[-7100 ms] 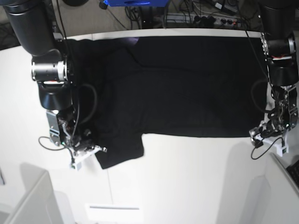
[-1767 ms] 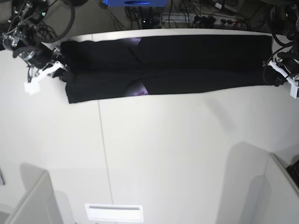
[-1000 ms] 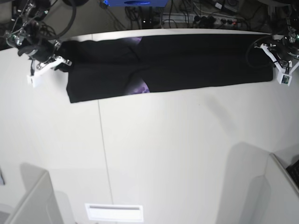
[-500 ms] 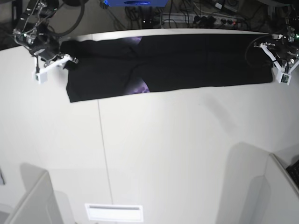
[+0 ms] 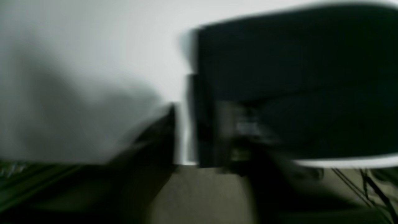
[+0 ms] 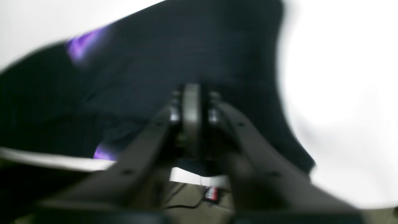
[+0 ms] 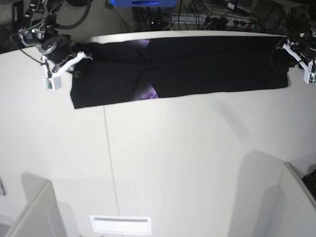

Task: Fold the T-shirt properly
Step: 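Open both grippers and release the folded edge, then move both grippers to the folded strip's edge and grasp its ends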

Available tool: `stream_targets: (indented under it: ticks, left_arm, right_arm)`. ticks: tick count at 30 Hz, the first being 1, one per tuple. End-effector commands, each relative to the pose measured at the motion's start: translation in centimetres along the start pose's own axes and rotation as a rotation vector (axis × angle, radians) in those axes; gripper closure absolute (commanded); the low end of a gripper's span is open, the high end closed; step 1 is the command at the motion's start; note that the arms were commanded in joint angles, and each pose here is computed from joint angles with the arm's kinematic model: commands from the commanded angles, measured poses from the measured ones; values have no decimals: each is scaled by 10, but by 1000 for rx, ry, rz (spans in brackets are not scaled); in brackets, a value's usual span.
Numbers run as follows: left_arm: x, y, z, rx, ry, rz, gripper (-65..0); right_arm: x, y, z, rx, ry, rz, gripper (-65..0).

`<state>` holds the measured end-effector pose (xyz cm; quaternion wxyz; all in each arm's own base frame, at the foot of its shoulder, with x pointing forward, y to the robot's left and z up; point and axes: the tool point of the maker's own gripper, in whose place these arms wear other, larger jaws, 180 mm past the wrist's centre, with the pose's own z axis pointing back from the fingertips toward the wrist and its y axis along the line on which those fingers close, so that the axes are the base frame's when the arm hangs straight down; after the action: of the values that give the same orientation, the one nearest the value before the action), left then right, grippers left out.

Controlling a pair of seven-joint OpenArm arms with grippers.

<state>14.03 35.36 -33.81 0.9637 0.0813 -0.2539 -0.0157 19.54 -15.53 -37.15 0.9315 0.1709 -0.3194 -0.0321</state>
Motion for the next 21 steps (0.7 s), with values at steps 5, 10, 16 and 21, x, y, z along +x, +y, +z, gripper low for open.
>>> stream_targets:
  ticks: [5, 10, 16, 21]
  left_arm:
    - [-9, -4, -10, -11, 2, 75, 0]
    - [-20, -7, -22, -26, 17, 151, 0]
    - [-34, -6, -41, -22, 57, 219, 0]
    - [-35, -2, -57, 64, 87, 181, 0]
  right_arm:
    - [8, 12, -6, 40, -21, 12, 0]
    - [3, 4, -15, 34, 2, -10, 0]
    - [-12, -14, -32, 18, 62, -60, 0]
    - [-18, -36, -46, -68, 109, -30, 0]
